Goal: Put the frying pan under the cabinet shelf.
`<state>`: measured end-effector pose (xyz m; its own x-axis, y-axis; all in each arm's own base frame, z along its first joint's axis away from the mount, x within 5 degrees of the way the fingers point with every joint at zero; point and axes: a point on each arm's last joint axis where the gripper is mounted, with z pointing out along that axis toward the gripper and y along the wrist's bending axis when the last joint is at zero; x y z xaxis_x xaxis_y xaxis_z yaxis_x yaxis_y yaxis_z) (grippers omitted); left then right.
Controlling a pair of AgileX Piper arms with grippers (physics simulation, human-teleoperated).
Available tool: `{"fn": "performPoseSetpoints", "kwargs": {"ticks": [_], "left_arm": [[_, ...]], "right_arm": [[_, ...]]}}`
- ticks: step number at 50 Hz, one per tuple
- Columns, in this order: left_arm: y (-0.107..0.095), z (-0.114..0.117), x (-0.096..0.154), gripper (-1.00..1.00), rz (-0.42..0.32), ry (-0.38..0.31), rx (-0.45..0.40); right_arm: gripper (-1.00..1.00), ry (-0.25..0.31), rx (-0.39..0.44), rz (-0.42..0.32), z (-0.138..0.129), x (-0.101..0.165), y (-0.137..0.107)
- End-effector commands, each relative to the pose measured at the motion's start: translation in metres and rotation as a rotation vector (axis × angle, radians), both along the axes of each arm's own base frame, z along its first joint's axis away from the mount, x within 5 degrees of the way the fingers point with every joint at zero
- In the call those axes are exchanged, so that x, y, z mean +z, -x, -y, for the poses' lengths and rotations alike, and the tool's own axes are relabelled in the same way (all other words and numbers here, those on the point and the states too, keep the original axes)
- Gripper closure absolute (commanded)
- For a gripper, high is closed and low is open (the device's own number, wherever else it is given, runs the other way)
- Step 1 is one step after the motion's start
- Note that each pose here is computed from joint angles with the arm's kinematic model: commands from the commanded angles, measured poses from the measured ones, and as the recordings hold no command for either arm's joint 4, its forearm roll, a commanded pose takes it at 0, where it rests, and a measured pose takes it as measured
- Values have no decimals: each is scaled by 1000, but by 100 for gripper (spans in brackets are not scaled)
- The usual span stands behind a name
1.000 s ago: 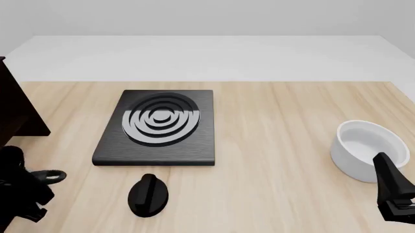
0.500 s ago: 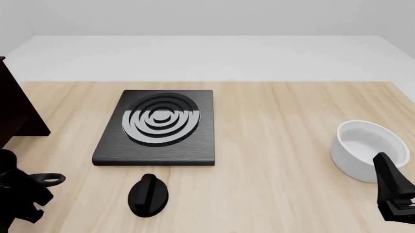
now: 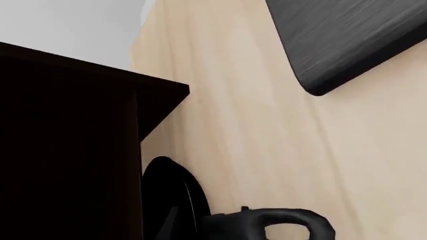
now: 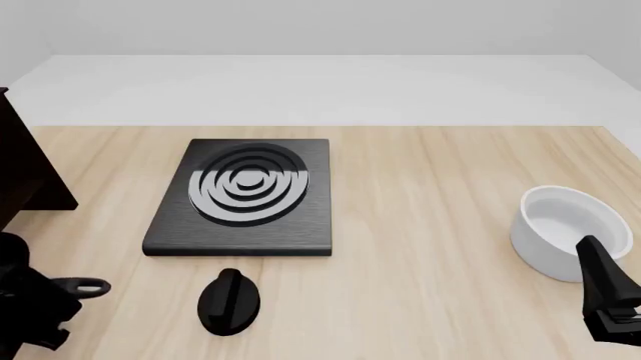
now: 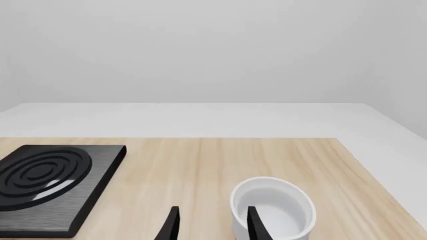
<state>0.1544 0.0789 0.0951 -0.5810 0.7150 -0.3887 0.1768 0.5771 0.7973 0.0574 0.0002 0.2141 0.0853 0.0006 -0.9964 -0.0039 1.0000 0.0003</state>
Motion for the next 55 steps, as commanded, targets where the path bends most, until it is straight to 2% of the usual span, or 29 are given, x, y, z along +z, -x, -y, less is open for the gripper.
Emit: {"fn": "performPoseSetpoints", "kwargs": {"ticks": [1,4,8,15,18,27,43,44,55], "left_arm": [[8,1,-8,-100,-87,-12,2],[10,4,1,-100,-123,-30,-32],[20,10,25,-100,-143,-33,-42],[29,20,34,-100,-191,-37,-96],[33,25,35,-100,-228,-22,-120],[44,33,42,-100,-260,-11,-144],[41,33,37,-100,-286,-3,-159],[44,35,36,-100,-307,14,-164],[48,39,38,-100,-322,16,-182]], "right_arm": [[-100,0,0,0,0,0,0],[-100,0,0,0,0,0,0],[-100,0,0,0,0,0,0],[-100,0,0,0,0,0,0],[-100,0,0,0,0,0,0],[-100,0,0,0,0,0,0],[-100,0,0,0,0,0,0],[-100,0,0,0,0,0,0],[-100,0,0,0,0,0,0]]}}
